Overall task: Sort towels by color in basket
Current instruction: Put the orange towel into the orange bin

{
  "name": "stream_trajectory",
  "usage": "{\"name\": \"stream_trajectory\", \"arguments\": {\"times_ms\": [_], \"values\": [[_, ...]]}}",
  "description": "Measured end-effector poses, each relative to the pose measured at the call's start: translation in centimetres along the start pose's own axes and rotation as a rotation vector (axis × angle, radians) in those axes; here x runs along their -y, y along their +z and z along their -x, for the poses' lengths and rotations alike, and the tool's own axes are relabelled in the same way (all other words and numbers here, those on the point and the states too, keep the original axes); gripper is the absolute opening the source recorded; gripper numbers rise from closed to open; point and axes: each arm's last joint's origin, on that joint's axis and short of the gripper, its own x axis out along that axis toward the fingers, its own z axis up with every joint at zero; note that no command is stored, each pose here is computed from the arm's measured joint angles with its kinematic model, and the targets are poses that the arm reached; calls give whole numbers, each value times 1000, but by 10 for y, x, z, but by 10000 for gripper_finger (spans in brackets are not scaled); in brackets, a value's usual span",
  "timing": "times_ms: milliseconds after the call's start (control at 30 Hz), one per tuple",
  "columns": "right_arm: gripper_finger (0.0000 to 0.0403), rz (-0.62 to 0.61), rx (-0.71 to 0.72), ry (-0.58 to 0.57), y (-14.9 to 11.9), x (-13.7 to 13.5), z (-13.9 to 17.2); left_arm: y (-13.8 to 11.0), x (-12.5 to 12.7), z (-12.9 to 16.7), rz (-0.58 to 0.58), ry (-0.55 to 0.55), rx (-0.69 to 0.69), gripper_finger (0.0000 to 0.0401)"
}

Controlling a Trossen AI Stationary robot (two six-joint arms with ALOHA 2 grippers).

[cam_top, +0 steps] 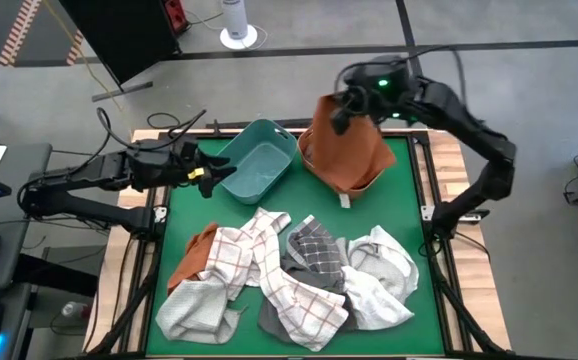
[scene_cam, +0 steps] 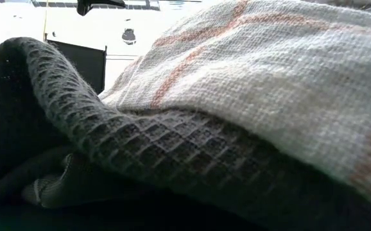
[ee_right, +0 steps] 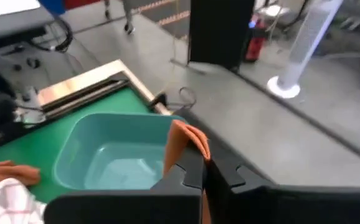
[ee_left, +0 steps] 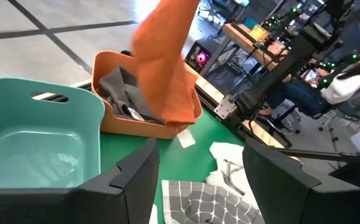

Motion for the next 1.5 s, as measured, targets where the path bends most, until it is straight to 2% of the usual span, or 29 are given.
{"name": "stream_trajectory", "arguments": {"times_ms": [200,333,433,567,733,900,1067,1233,1500], "values": [[23,-29,-26,-37,-2,3,-44,0,0,0,3,-7,-5,219],[24,-52,51,-77,6,19,-62,0,0,0,2,-7,-6,219],[23,-80,37,-117,4,32,-71,0,0,0,0,-8,-10,219],[24,-59,-176,-124,-16,43,-69,-1,0,1,-3,-30,-35,219],[24,27,-574,-88,-51,44,-56,-2,0,1,-17,-32,-38,219],[24,67,-812,-81,-69,39,-41,-1,0,1,-34,-25,-20,219],[24,26,-888,-33,-83,43,-45,2,2,2,-33,-43,10,219],[24,10,-1010,-1,-116,49,-69,4,3,2,-27,-52,24,219],[26,-41,-885,77,-162,43,-118,3,3,1,-12,-51,22,219]]}}
